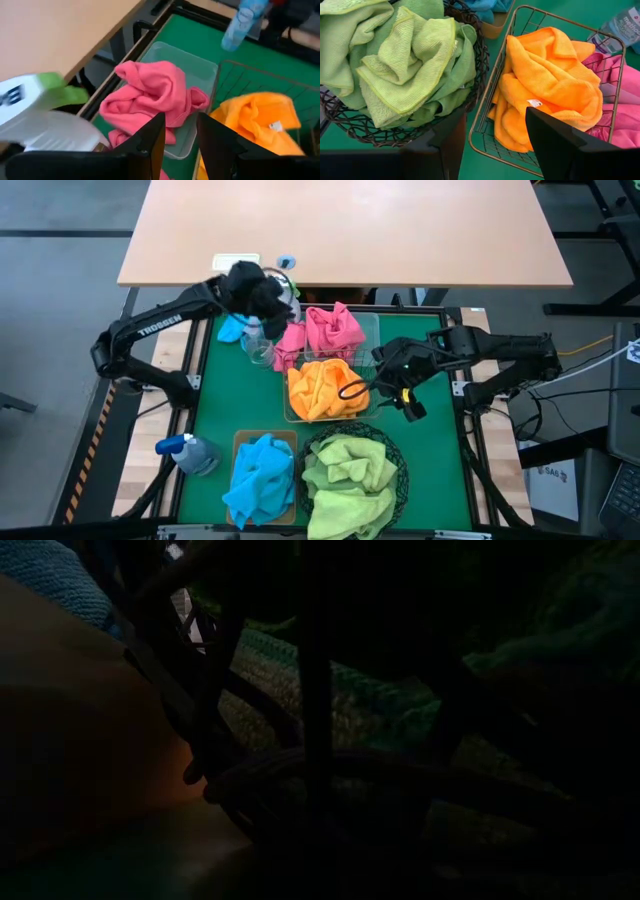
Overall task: Sort microfiber towel by color & place in baskets
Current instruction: Put the pink microfiber towel into the transparent bin
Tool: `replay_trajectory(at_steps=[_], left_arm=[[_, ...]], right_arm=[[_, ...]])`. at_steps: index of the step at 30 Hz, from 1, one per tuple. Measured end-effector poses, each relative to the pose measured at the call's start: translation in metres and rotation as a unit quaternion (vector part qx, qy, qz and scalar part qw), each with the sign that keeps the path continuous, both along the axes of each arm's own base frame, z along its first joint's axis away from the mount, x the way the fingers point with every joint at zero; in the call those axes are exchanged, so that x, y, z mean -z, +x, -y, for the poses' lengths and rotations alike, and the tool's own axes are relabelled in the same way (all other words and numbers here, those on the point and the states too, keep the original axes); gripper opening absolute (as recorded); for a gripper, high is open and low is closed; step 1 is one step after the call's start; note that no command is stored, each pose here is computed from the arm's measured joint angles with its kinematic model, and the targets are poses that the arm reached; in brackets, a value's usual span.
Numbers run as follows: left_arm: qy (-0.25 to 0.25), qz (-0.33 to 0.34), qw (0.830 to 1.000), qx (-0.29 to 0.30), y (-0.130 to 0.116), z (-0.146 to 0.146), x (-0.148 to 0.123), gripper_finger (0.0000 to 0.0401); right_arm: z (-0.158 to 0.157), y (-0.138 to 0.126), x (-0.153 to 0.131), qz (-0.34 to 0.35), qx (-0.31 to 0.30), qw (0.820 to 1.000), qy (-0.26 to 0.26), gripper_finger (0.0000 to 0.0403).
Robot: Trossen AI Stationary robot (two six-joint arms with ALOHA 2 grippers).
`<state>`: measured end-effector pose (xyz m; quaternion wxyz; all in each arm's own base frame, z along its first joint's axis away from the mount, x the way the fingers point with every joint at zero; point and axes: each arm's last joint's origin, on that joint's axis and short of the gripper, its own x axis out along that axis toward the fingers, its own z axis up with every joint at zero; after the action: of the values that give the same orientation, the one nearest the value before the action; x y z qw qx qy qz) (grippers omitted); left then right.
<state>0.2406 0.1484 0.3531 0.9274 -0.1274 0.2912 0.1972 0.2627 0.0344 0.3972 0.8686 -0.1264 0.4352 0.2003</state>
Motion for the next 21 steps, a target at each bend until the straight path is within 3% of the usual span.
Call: replay_trajectory(at_steps=[5, 10, 14, 21], left_arm=[[0.043, -0.028, 0.998, 0.019, 0.015, 0.025, 0.002, 0.0107], [0.034, -0.064, 0.996, 0.045, 0.035, 0.035, 0.02, 0.0107], [0.019, -0.101, 0.994, 0.045, 0.051, 0.028, 0.043, 0.0107], [-0.01, -0.151, 0.988, -0.005, 0.065, 0.004, 0.078, 0.0107]], right_arm=[[0.0, 0.0, 0.0, 0.001, 0.0, 1.0, 0.0, 0.0205], [0.0, 0.001, -0.001, 0.005, 0.0, 1.0, 0.001, 0.0205], [0.0, 0.001, -0.001, 0.006, 0.0, 1.0, 0.001, 0.0205], [0.0, 0.001, 0.0, 0.004, 0.0, 1.0, 0.0, 0.0205]])
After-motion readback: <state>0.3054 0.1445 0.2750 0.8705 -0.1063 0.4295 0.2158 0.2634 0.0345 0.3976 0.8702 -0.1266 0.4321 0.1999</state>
